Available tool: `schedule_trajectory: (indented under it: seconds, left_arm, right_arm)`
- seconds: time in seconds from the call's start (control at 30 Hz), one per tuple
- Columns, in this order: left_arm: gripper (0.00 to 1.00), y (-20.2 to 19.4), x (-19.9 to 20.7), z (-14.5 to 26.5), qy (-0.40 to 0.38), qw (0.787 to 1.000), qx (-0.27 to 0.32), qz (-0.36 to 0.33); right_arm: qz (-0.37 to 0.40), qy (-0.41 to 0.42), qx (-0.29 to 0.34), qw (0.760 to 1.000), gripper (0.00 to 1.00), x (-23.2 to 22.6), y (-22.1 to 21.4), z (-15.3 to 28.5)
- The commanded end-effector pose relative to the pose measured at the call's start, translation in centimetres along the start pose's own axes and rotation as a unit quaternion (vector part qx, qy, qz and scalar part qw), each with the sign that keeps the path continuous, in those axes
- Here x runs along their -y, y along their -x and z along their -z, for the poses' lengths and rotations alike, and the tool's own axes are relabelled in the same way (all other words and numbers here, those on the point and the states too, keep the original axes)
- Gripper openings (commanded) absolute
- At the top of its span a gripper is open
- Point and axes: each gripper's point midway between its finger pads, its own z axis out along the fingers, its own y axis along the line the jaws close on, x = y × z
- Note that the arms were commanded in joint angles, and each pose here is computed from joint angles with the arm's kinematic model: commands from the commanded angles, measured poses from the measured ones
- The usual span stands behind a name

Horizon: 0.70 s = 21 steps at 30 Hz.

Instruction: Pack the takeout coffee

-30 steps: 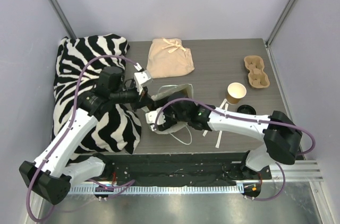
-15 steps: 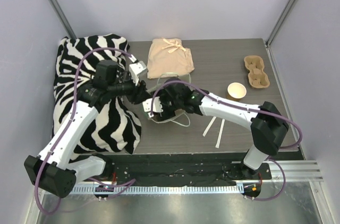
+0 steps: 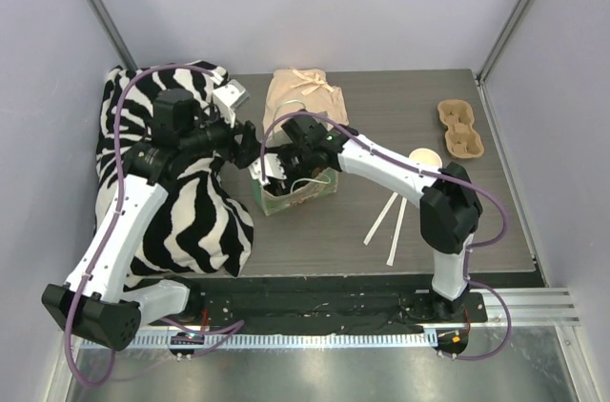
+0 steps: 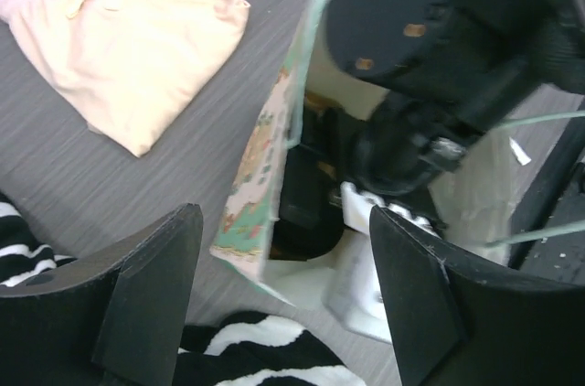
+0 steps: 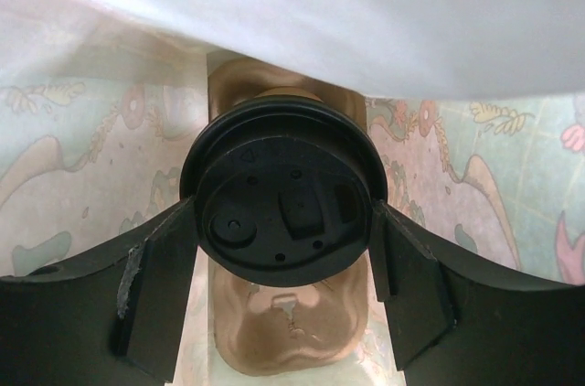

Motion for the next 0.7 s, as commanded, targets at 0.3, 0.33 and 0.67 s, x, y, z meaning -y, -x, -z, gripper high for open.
schedule_trajectory:
  seconds: [0.3, 0.33, 0.67]
  left_arm:
    - [0.79, 0.3, -3.3, 1.3, 0.063, 0.992, -0.001, 0.11]
    - [0.79, 0.3, -3.9, 1.6, 0.072, 0.99, 0.0, 0.118]
    - [0.79, -0.8, -5.3, 2.8, 0.109, 0.982, 0.001, 0.152]
  right_arm:
    - [-0.02, 0.123, -0.07, 0.99, 0.05, -2.3, -2.9, 0.0]
    - [-0.02, 0.127, -0.073, 0.989, 0.05, -2.4, -3.1, -0.1]
    - [-0.017, 0.183, -0.1, 0.978, 0.02, -3.9, -5.1, -1.1]
